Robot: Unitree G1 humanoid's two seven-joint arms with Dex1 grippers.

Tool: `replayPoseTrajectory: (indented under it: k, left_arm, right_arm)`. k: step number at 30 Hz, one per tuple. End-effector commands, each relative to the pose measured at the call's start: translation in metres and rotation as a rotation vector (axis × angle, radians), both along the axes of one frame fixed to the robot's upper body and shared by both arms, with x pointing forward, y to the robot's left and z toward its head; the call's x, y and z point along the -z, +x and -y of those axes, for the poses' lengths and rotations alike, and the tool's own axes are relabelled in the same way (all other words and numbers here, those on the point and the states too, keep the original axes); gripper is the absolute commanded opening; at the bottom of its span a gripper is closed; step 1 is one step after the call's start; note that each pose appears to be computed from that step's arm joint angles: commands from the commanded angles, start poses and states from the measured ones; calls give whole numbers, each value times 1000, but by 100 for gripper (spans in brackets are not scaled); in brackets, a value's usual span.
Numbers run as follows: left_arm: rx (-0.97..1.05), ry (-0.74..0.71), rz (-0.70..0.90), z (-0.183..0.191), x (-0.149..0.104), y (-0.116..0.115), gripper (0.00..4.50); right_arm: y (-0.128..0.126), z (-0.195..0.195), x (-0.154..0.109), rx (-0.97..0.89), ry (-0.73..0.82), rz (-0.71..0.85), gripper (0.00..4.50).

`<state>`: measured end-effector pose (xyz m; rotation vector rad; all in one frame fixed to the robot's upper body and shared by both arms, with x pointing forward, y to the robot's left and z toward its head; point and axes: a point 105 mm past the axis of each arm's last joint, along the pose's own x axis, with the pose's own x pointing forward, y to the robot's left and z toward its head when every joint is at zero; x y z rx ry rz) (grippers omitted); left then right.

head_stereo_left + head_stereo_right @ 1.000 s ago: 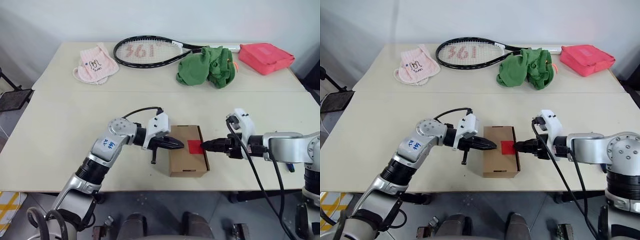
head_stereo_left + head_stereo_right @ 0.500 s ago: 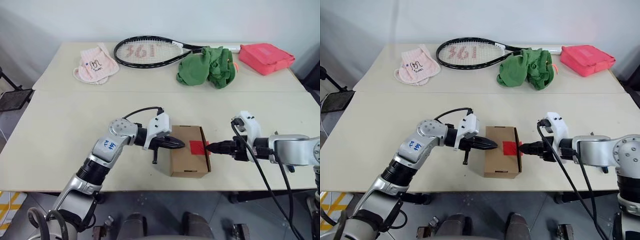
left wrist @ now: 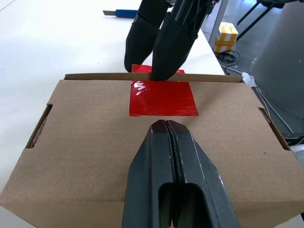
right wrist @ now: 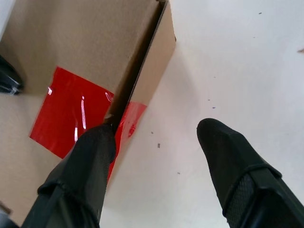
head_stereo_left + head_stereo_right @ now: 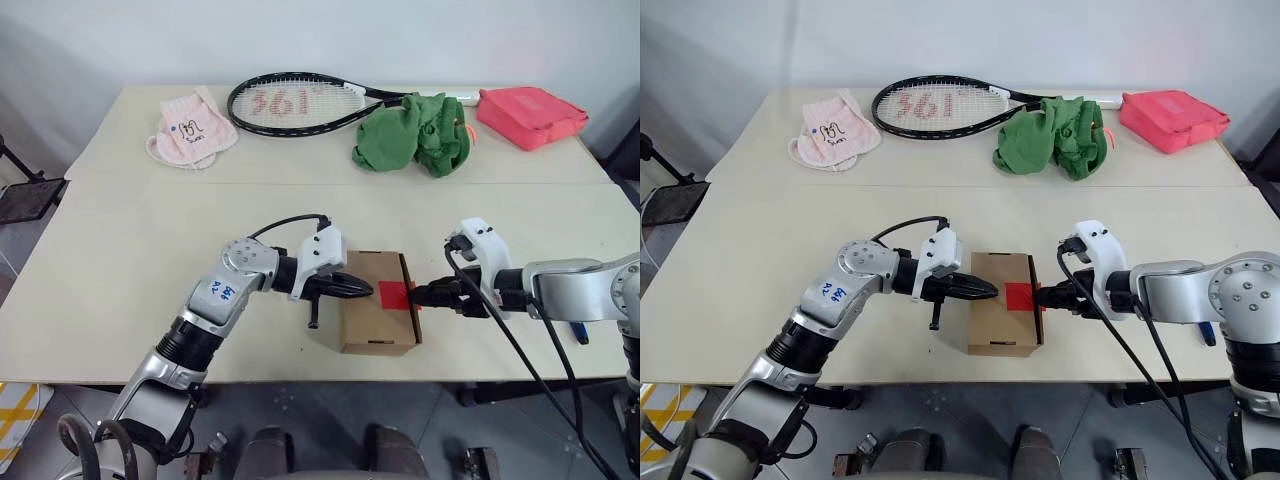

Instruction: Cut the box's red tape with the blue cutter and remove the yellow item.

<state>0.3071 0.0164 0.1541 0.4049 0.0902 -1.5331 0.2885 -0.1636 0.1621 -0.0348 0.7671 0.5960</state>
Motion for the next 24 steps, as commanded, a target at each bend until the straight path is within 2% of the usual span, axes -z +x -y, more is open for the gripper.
replayPoseTrajectory:
  k: [1, 14, 24]
  left_arm:
    - [-23, 71, -36, 1, 18, -2, 0]
    - [-74, 179, -175, -2, 45, -12, 0]
    - [-77, 175, -180, 1, 45, -13, 0]
  right_arm:
    - [-4, 7, 11, 1, -80, -38, 304]
    - [-2, 32, 20, 83, -137, -89, 304]
    - [-3, 42, 22, 104, -167, -96, 304]
